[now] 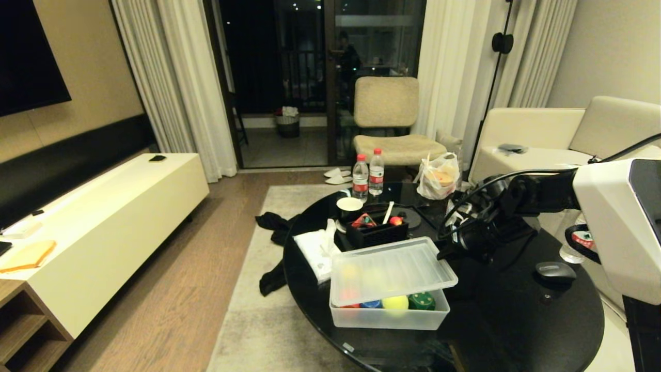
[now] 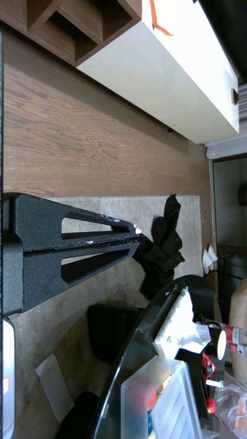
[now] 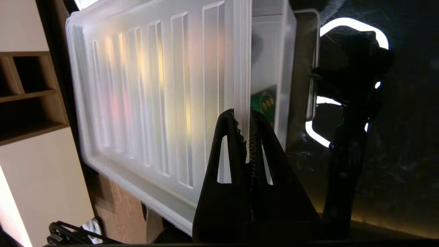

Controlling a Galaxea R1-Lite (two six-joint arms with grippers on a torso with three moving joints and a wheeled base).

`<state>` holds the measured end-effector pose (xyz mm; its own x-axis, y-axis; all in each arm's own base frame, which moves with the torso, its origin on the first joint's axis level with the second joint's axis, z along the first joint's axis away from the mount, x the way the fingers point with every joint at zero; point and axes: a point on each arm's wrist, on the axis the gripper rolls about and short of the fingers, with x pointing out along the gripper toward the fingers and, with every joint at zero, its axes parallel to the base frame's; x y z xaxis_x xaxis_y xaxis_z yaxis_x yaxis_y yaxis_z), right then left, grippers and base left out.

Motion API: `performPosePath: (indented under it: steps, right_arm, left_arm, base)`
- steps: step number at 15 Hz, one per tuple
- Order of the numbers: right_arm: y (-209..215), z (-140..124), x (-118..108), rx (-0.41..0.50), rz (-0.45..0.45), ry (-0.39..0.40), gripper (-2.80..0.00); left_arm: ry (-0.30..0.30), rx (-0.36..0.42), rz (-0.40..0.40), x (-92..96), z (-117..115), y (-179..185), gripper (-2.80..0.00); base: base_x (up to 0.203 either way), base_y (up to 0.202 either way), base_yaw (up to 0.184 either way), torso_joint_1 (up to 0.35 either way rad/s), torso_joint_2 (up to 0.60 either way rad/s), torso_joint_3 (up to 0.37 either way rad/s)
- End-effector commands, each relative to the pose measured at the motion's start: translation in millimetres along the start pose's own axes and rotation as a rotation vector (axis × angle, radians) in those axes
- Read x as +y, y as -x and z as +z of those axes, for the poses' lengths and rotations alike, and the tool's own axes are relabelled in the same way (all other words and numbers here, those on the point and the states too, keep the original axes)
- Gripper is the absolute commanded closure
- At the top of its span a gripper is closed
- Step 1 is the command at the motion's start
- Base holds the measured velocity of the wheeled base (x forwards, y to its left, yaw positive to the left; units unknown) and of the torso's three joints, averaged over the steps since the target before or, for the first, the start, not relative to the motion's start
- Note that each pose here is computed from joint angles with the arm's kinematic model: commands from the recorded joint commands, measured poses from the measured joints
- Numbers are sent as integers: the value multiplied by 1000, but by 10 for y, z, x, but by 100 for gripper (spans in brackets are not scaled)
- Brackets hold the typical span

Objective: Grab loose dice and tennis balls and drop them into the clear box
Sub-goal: Close the lid

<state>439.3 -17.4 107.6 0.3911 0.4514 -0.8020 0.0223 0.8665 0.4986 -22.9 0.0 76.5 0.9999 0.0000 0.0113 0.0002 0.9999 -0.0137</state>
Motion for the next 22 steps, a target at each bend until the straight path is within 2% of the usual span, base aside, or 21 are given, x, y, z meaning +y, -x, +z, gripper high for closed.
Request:
performPosePath:
  steps: [1,11,20,22]
  right_arm:
    - [40,-18,-28,1,-1,-12,0]
    - [-92,-64,-63,19,1,-21,0]
    - [-265,-113,10,57,7,-2,0]
    - [-304,-122,-17,42,-15,4,0]
  left_arm:
    - [2,4,2,0,-8,-3,0]
    - [0,4,0,0,-8,-3,0]
    - [1,4,0,0,-8,-3,0]
    - [1,4,0,0,-8,-3,0]
  base:
    - [0,0,0,0,0,0]
    - [0,0,0,0,0,0]
    - [0,0,0,0,0,0]
    - [0,0,0,0,0,0]
